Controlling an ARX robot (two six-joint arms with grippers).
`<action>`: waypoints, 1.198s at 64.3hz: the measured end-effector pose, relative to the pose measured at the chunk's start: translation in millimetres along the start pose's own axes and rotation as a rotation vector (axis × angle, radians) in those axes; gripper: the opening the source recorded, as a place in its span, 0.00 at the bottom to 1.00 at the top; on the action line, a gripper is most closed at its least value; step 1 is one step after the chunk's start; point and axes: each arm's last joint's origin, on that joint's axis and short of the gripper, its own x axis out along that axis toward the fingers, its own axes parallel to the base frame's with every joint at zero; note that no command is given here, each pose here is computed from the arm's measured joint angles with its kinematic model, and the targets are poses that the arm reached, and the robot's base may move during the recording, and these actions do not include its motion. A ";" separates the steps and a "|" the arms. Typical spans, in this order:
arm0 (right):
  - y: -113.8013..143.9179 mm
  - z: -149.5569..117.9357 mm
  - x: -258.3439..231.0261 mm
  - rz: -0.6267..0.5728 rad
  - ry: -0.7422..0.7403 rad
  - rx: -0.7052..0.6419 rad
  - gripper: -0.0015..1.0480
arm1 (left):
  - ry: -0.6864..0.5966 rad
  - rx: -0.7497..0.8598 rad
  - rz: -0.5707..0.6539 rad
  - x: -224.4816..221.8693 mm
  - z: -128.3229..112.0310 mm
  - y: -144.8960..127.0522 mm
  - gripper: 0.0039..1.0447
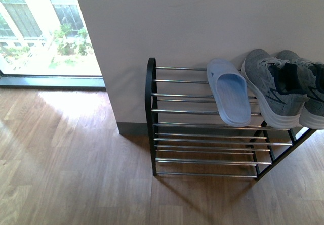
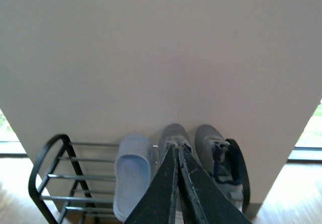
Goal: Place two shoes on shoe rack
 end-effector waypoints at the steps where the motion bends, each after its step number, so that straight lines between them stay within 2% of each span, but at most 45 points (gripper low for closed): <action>1: -0.8 -2.0 -1.4 -0.002 0.008 -0.001 0.02 | 0.000 0.000 0.000 0.0 0.0 -0.1 0.02; 7: -7.9 -3.6 -8.6 0.024 0.017 -0.001 0.02 | 0.000 0.000 0.001 0.0 0.0 0.0 0.02; 13: -13.9 0.4 -14.4 -0.006 0.002 0.000 0.02 | 0.000 0.000 0.000 0.0 0.0 0.0 0.02; 77: -14.1 6.5 -44.2 -0.005 -0.019 0.000 0.02 | 0.000 0.000 0.000 0.0 0.0 0.0 0.02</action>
